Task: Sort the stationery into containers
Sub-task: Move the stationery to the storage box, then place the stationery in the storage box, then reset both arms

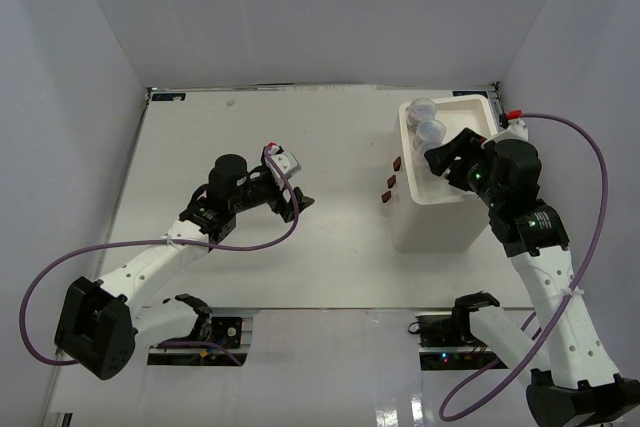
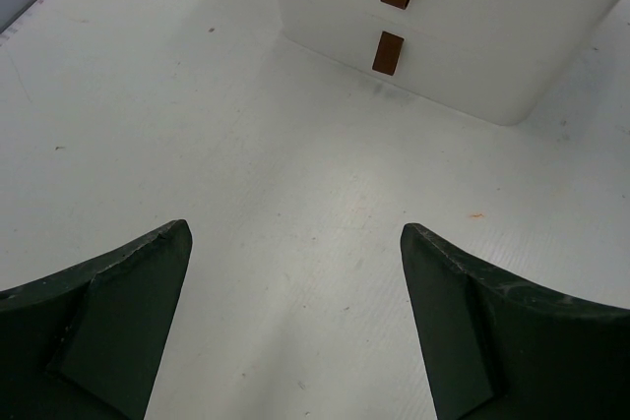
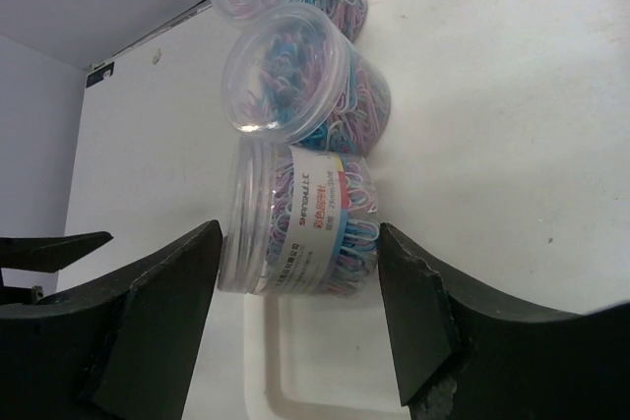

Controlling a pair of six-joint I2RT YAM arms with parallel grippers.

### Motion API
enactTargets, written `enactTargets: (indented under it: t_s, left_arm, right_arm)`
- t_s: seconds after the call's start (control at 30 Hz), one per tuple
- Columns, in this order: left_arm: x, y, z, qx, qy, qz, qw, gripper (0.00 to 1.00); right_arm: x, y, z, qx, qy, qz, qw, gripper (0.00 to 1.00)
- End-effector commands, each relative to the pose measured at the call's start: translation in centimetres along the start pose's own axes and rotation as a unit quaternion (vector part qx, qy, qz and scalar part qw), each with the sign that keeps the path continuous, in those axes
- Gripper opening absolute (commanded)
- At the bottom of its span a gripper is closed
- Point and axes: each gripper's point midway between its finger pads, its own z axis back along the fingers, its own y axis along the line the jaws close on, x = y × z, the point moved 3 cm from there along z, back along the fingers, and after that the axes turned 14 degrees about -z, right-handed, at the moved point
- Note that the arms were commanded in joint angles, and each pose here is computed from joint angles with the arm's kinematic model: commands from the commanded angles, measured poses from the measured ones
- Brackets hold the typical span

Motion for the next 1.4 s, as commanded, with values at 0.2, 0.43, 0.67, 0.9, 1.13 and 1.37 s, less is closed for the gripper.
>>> enactTargets:
  t_s: [0.2, 0.43, 0.67, 0.9, 1.13, 1.37]
  left_arm:
    - [0.5, 0.3, 0.4, 0.011, -0.004, -0.001, 1.0, 0.98]
    - [0.8, 0.4, 0.6, 0.016, -0.006, 0.0, 1.0, 0.98]
    - [0.9, 0.7, 0.8, 0.025, -0.006, 0.002, 1.0, 0.98]
    - [2.1, 1.1, 1.3, 0.042, -0.017, 0.019, 0.999, 0.98]
    - [4.1, 4.7, 4.1, 0.179, 0.031, 0.138, 0.974, 0.98]
    - [6.3, 6.0, 11.1, 0.319, 0.014, 0.207, 0.925, 0.98]
  right_arm:
    - [0.8, -1.2, -0.1, -0.023, -0.011, 0.005, 1.0, 0.94]
    - [2.0, -1.3, 0.5, -0.039, -0.03, 0.031, 0.998, 0.96]
    - [3.9, -0.6, 1.6, -0.047, -0.053, 0.083, 0.994, 0.93]
    - [4.1, 0.6, 2.3, -0.017, -0.032, 0.149, 0.988, 0.92]
    - [7.4, 1.5, 6.2, -0.02, -0.114, 0.228, 0.967, 0.9]
    - [7.8, 0.9, 10.8, -0.016, -0.181, 0.254, 0.95, 0.9]
